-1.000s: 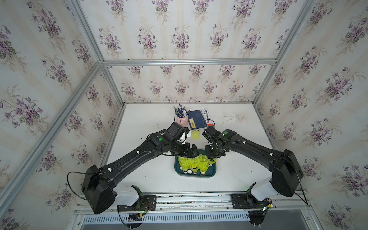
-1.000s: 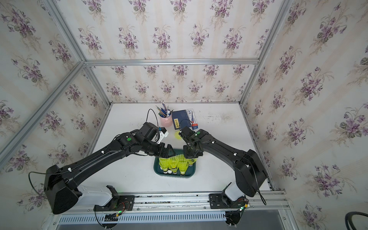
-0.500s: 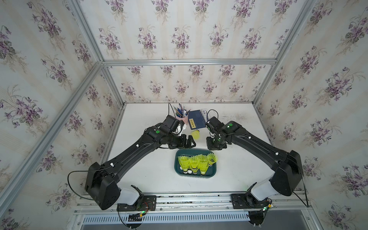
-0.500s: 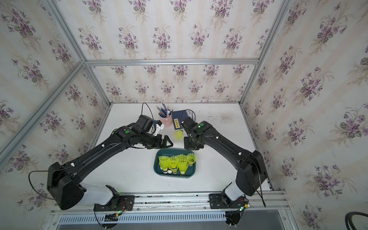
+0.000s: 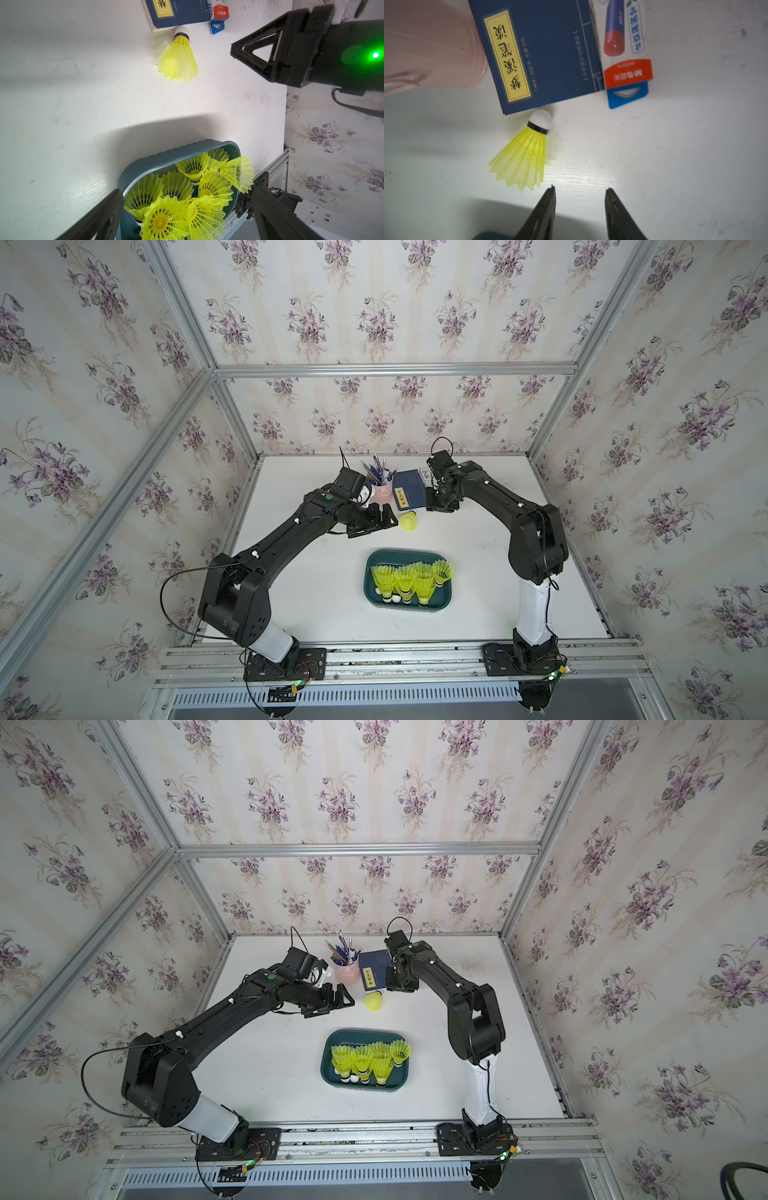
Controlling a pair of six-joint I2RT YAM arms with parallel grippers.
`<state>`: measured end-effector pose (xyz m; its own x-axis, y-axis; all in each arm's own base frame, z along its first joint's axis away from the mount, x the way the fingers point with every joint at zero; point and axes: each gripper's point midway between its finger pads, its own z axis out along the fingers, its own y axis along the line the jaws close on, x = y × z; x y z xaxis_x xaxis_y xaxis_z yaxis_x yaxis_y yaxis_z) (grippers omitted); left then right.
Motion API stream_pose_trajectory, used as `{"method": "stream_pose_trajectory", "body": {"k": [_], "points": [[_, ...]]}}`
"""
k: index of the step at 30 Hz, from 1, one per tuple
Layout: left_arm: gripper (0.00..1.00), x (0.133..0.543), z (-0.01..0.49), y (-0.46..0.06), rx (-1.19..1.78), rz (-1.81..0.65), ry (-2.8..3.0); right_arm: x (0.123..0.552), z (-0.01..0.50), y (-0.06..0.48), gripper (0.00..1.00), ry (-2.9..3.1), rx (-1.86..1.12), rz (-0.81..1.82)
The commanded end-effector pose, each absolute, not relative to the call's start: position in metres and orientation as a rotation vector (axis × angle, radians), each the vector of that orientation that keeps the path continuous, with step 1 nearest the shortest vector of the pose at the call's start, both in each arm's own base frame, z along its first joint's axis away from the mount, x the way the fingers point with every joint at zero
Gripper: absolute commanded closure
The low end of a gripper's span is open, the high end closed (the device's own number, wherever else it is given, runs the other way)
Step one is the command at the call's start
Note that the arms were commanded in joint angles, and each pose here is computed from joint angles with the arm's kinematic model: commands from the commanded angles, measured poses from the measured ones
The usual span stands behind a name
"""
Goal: Put the shuttlecocks into the storage box
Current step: Adjust the shuttlecock at the center of the board.
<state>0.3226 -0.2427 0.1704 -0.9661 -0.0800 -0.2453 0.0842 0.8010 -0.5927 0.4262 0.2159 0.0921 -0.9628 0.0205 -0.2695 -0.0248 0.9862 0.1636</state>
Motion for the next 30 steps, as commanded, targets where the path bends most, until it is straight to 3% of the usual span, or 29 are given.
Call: {"method": "stream_pose_trajectory", "body": {"k": [1,14,22,30], "points": [[0.01,0.334,0.174,-0.244,-0.021,-0.939,2.701,0.445,0.088,0.232,0.55,2.837,0.056,0.315],[0.01,0.382,0.168,-0.252,-0.138,-1.063,2.628,0.466,0.048,0.255,0.50,2.855,0.384,0.458],[0.01,0.380,0.166,-0.251,-0.132,-1.070,2.633,0.462,0.032,0.261,0.50,2.882,0.492,0.485],[0.01,0.371,0.167,-0.246,-0.125,-1.070,2.632,0.442,0.024,0.257,0.62,2.870,0.706,0.550]]}}
